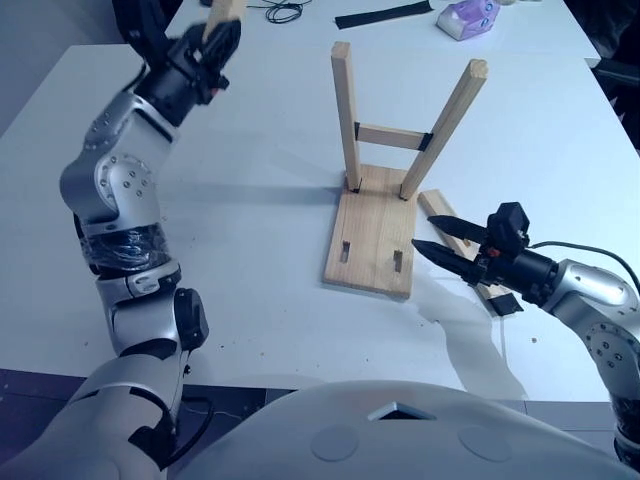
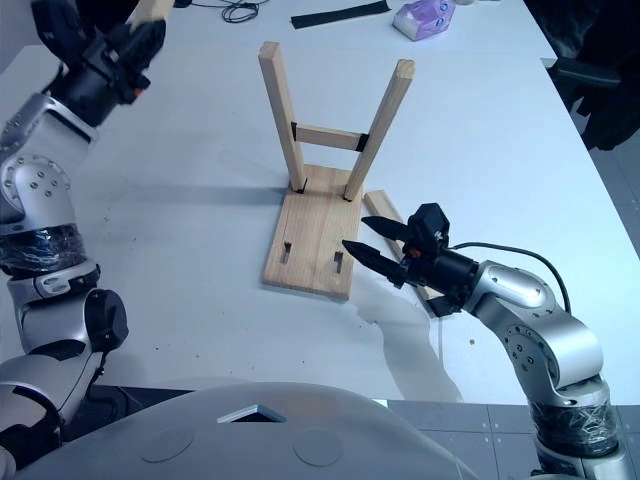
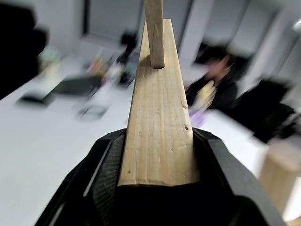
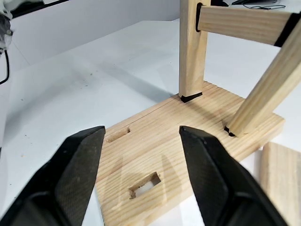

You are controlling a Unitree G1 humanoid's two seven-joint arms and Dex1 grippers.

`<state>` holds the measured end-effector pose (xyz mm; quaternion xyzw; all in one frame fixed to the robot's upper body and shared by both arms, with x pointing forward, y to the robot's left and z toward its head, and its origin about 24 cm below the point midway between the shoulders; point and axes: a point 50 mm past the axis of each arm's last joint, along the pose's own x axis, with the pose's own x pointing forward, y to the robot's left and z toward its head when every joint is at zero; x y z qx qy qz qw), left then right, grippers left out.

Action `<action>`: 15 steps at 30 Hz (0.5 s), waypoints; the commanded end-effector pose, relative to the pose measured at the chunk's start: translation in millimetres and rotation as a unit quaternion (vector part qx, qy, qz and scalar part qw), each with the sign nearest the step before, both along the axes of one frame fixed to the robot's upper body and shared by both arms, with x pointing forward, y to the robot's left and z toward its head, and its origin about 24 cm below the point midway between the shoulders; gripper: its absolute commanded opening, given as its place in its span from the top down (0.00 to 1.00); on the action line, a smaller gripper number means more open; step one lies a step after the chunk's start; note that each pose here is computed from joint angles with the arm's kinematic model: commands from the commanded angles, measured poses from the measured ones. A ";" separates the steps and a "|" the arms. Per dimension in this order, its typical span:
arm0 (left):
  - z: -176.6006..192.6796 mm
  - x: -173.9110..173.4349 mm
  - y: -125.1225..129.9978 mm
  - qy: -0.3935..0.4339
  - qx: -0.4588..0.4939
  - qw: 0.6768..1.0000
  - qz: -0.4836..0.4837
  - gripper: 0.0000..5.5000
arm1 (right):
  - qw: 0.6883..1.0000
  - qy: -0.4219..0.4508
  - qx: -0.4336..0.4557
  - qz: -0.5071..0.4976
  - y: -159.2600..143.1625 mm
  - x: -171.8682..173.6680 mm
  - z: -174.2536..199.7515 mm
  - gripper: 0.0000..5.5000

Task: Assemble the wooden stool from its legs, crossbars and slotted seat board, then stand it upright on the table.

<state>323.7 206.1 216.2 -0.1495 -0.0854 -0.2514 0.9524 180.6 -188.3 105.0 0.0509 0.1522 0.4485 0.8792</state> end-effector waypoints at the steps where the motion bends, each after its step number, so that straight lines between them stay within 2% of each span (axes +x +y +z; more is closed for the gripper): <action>1: 51.2 -19.7 -23.8 -0.109 -0.066 0.979 -0.159 0.63 | 1.000 -0.012 -0.003 0.007 -3.6 7.0 7.5 0.47; 5: 69.9 -51.1 -49.8 -0.136 -0.076 0.925 -0.347 0.63 | 0.999 -0.030 0.003 0.012 -9.0 14.2 19.2 0.47; 7: 69.5 -64.0 -58.1 -0.131 -0.072 0.900 -0.409 0.63 | 0.999 -0.043 0.014 0.012 -13.0 19.6 29.4 0.47; 10: 61.4 -81.4 -70.7 -0.115 -0.059 0.872 -0.471 0.63 | 0.997 -0.064 0.037 0.021 -18.5 24.5 47.2 0.47; 14: 50.9 -90.9 -77.9 -0.095 -0.062 0.860 -0.497 0.63 | 0.991 -0.091 0.086 0.044 -27.8 23.6 74.1 0.47; 15: 46.9 -93.3 -77.5 -0.087 -0.059 0.858 -0.503 0.63 | 0.988 -0.095 0.105 0.054 -31.0 21.7 81.8 0.44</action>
